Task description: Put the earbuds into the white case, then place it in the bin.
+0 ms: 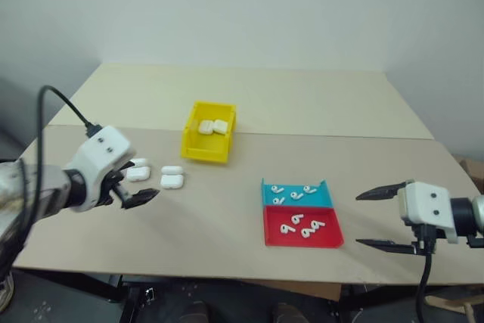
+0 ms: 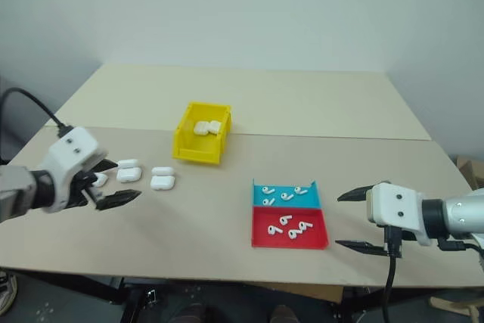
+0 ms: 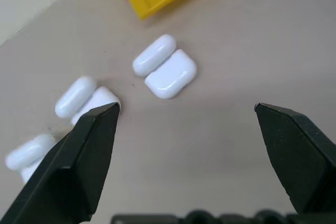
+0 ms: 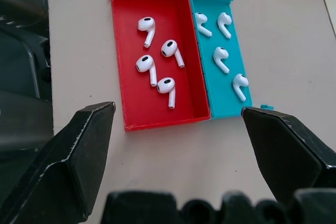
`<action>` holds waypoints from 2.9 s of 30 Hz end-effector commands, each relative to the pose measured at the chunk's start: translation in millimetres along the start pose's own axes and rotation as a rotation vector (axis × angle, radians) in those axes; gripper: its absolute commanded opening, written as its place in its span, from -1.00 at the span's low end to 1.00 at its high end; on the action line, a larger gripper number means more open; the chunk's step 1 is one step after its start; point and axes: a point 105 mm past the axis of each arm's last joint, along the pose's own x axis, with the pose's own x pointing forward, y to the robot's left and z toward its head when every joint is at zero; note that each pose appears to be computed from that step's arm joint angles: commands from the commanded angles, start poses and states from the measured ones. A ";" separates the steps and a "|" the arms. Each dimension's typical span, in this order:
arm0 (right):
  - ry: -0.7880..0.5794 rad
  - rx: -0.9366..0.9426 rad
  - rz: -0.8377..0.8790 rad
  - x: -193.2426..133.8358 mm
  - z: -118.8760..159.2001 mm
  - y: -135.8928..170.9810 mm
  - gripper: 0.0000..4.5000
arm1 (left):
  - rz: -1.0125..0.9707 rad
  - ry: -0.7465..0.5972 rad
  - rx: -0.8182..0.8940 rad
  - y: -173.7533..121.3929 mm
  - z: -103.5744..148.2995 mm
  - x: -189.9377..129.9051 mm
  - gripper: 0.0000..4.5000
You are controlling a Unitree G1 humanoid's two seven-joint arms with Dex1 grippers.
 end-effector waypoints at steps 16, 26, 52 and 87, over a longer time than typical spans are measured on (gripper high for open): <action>-0.011 -0.023 -0.006 18.3 0.5 -6.5 0.98 | 0.069 0.134 -0.389 9.1 16.5 50.0 1.00; -0.009 -0.018 -0.001 18.4 -0.3 -3.8 0.98 | 0.141 0.173 -0.535 -12.0 16.3 59.4 1.00; 0.017 -0.012 -0.005 15.8 -1.9 -1.4 0.98 | 0.220 0.242 -0.568 -11.2 17.4 88.4 1.00; 0.069 -0.011 -0.005 16.9 -8.7 3.5 1.00 | 0.228 0.266 -0.516 -11.1 13.1 108.2 0.45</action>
